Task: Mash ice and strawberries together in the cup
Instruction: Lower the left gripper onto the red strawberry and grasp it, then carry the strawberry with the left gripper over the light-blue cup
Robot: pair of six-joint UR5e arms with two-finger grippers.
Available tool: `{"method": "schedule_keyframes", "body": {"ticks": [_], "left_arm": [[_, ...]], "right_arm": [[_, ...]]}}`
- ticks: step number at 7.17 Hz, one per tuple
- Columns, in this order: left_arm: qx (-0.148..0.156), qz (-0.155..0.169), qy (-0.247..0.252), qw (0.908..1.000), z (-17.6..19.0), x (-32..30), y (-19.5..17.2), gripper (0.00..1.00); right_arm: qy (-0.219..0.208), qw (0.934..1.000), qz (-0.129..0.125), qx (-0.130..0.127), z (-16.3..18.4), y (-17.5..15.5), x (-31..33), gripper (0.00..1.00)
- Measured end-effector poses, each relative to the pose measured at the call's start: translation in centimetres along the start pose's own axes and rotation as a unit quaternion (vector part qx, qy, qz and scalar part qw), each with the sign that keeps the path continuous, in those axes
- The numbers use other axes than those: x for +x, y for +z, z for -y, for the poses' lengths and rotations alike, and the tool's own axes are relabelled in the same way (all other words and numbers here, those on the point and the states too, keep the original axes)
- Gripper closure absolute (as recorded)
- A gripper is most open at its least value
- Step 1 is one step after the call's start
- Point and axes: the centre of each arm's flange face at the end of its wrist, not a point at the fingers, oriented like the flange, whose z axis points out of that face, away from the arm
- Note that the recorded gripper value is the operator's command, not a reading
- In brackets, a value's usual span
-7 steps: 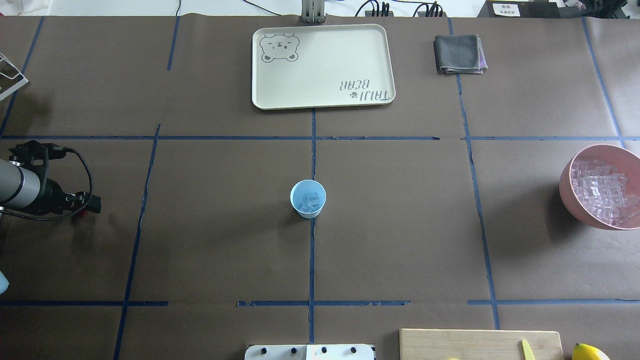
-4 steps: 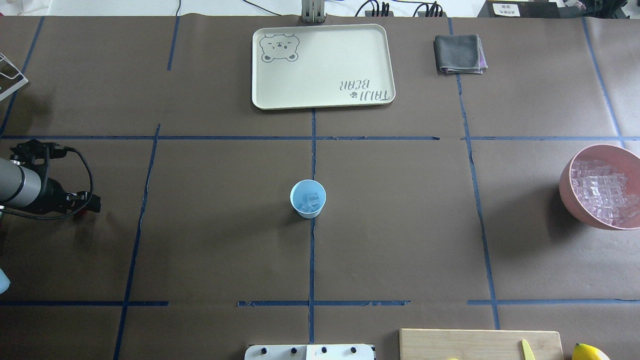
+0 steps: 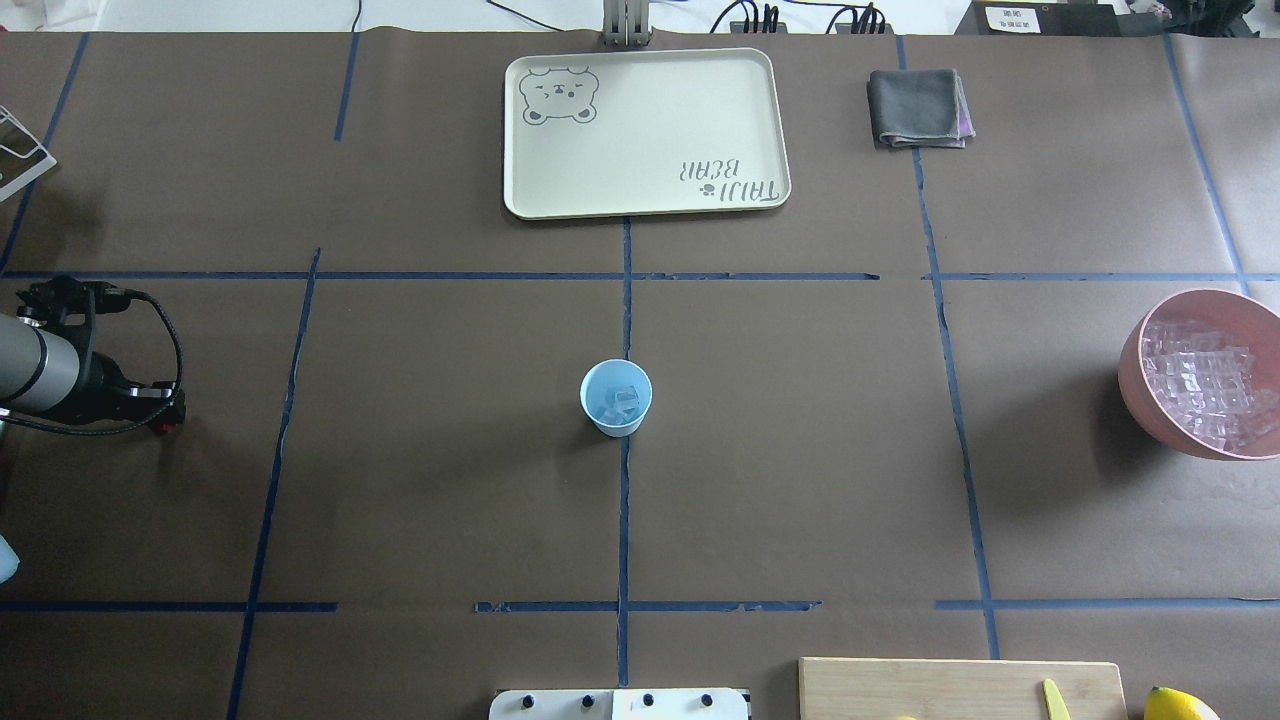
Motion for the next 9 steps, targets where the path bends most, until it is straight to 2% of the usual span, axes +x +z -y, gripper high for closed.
{"method": "schedule_keyframes", "body": {"ticks": [2, 4, 5, 7, 9], "left_arm": [[0.009, -0.004, -0.01, 0.9999, 0.8, -0.4, -1.6, 1.0], [0.003, -0.009, -0.031, 0.9995, 2.2, 2.6, -7.1, 1.0], [-0.001, -0.011, -0.037, 0.9993, 3.6, 7.2, -10.5, 1.0], [-0.021, -0.023, -0.053, 0.9981, 5.6, 22.3, -15.6, 1.0], [-0.046, -0.051, -0.088, 0.9938, 5.8, 38.4, -16.6, 1.0]], "right_arm": [[0.001, 1.0, 0.0, -0.001, -0.1, 0.0, 0.1, 0.0], [0.005, 1.0, 0.0, -0.003, -0.5, 0.2, 0.6, 0.0], [0.009, 0.9999, 0.0, -0.006, -0.9, 0.3, 1.0, 0.0], [0.023, 0.9996, 0.006, -0.014, -1.9, 0.8, 2.3, 0.0], [0.031, 0.9991, 0.021, -0.019, -3.1, 1.1, 4.8, 0.0]]}}
